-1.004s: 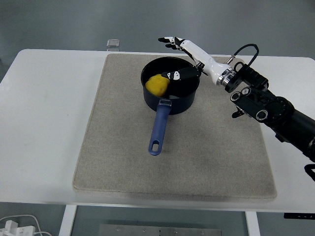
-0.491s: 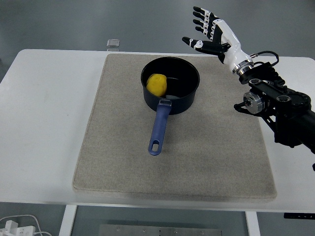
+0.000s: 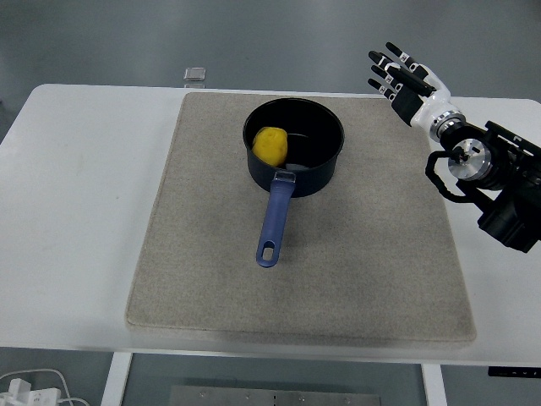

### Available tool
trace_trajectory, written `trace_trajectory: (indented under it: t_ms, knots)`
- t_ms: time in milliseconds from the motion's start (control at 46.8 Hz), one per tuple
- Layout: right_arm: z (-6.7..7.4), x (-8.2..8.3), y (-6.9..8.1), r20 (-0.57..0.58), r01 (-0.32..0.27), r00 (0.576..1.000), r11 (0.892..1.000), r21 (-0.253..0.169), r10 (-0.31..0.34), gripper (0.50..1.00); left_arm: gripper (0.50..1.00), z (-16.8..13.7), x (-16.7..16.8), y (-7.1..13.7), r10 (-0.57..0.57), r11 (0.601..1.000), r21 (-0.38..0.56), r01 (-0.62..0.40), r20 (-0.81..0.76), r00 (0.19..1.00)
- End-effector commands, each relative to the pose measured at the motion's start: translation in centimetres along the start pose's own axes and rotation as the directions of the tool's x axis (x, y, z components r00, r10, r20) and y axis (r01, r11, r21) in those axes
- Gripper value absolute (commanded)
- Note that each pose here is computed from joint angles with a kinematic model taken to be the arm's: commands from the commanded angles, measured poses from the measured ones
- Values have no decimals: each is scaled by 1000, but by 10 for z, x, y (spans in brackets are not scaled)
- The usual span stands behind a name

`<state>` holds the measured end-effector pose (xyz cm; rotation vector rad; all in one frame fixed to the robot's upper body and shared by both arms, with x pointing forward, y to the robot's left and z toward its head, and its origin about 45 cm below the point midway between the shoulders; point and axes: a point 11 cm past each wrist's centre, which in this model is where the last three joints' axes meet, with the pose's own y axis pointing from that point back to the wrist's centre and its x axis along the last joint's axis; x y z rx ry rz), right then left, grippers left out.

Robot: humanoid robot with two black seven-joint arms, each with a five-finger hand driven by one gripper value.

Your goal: Put the potato in the blue pot

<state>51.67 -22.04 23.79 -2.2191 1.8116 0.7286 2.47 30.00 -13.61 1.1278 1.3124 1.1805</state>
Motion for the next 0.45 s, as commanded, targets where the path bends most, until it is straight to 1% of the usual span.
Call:
trace_trajectory:
  t_ms: [0,214,321,427]
  knots:
    - [-4,0,0,-1,3,1000,1000,12,-3,934,999,0,-1,0,-1,1000,0,1,0,1000]
    - [-6,1,0,-1,9,1000,1000,15,-9,934,999,0,0,0,0,1000,0,0,0,1000]
    - [-4,2,1,-3,2,1000,1000,12,-2,934,999,0,0,0,0,1000,0,0,0,1000]
    - [-5,6,1,-7,-6,1000,1000,16,7,934,999,0,0,0,0,1000,0,0,0,1000]
